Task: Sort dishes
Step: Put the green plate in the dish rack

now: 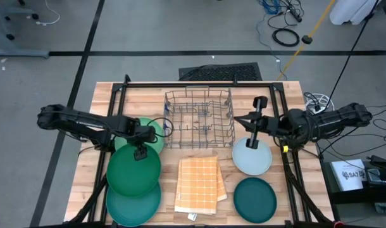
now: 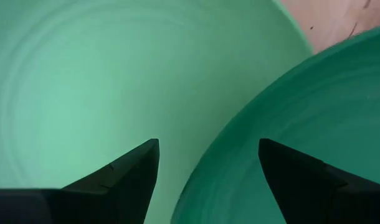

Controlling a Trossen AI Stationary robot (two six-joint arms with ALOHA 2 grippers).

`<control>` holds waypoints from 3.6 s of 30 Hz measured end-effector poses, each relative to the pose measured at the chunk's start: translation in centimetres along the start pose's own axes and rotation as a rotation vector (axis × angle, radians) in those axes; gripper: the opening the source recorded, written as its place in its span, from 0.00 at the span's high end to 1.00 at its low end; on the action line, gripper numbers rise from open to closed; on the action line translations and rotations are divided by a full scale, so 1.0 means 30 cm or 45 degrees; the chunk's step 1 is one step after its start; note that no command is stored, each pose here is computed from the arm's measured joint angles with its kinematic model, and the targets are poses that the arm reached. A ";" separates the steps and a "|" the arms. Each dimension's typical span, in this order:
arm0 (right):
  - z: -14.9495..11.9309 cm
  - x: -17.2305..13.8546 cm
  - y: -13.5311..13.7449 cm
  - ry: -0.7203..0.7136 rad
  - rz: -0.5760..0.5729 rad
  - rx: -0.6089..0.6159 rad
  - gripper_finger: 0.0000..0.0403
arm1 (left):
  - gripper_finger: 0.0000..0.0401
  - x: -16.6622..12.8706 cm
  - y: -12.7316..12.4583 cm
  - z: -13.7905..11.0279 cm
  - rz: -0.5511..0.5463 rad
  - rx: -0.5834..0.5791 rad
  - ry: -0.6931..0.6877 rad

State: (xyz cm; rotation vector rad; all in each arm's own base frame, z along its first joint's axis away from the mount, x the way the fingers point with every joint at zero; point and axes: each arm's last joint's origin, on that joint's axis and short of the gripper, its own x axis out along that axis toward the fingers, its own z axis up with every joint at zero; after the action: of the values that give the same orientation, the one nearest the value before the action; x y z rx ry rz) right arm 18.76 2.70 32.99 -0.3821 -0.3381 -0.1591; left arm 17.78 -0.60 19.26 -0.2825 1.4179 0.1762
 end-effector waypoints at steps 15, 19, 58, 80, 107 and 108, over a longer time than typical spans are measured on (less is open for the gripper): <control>-0.002 0.001 0.001 0.003 0.001 -0.019 1.00 | 0.65 0.043 -0.005 0.019 0.015 0.026 0.078; -0.002 0.002 0.001 0.003 0.001 -0.019 1.00 | 0.82 0.041 -0.006 0.020 0.014 0.031 0.074; -0.002 0.001 0.001 0.007 0.002 -0.021 1.00 | 0.97 -0.610 -0.025 0.084 0.315 0.179 -0.388; 0.002 -0.002 -0.001 0.000 0.000 0.193 1.00 | 0.97 -0.820 -0.027 0.423 0.884 1.065 -1.376; -0.037 0.007 -0.038 0.108 -0.055 -0.173 1.00 | 0.97 -0.705 0.508 0.488 0.241 1.216 -1.453; -0.037 0.008 -0.039 0.106 -0.058 -0.173 1.00 | 0.97 -0.698 0.527 0.489 0.217 1.212 -1.460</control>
State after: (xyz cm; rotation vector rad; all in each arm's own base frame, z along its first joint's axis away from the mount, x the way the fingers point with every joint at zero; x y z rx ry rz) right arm 19.04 1.18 32.50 -0.5008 -0.2544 -0.2430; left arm 24.03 19.81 40.41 0.6559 0.2656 -0.1972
